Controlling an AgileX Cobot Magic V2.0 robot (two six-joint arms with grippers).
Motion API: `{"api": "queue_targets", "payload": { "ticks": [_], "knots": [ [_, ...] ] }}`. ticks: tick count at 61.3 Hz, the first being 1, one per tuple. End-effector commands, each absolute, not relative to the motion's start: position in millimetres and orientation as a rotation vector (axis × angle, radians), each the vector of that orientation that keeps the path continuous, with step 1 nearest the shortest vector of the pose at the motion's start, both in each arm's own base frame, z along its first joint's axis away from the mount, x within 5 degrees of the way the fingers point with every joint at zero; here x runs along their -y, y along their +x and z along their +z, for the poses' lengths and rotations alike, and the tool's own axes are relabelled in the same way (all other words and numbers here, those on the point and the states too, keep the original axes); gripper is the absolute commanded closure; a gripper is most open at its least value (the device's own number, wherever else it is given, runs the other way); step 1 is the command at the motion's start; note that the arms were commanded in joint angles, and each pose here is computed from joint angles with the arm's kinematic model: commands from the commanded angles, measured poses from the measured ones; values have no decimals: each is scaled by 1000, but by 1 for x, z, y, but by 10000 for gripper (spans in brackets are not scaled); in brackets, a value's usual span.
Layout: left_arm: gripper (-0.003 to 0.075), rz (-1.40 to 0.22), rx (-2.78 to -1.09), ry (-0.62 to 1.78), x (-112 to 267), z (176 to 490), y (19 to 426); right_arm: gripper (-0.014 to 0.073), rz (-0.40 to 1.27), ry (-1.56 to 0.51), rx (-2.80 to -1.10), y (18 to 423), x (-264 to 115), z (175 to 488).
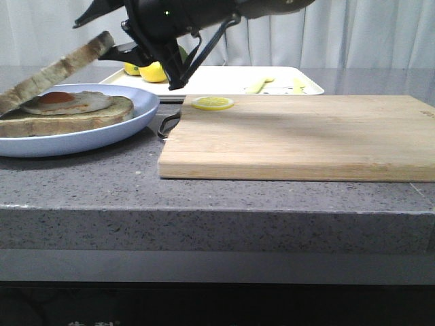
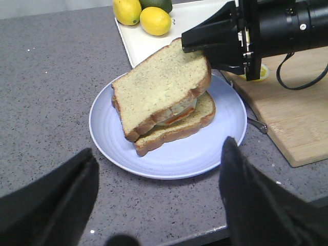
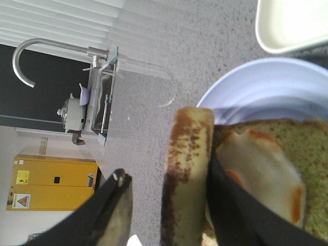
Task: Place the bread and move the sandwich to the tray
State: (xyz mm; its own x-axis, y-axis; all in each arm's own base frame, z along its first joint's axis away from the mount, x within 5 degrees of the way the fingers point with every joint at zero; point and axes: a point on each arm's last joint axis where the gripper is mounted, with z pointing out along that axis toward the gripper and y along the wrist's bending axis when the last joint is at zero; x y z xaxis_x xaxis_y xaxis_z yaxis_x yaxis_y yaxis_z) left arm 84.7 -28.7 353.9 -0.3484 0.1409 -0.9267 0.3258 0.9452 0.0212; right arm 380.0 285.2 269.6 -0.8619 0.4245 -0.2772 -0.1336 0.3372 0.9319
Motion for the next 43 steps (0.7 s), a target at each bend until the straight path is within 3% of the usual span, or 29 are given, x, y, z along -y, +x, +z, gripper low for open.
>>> {"api": "queue_targets", "payload": {
  "ticks": [1,14,25,43],
  "knots": [
    [227,-220,-1849,330,31,367,87,210,1607,177,-1988,372,-272,324],
    [226,-220,-1849,330,31,367,87,211,1517,63,-1957,367,-246,348],
    [226,-219,-1851,330,31,367,87,211,1406,-133,-1895,347,-223,387],
    [227,-219,-1851,330,31,367,87,213,937,-455,-1862,280,-178,453]
  ]
}}
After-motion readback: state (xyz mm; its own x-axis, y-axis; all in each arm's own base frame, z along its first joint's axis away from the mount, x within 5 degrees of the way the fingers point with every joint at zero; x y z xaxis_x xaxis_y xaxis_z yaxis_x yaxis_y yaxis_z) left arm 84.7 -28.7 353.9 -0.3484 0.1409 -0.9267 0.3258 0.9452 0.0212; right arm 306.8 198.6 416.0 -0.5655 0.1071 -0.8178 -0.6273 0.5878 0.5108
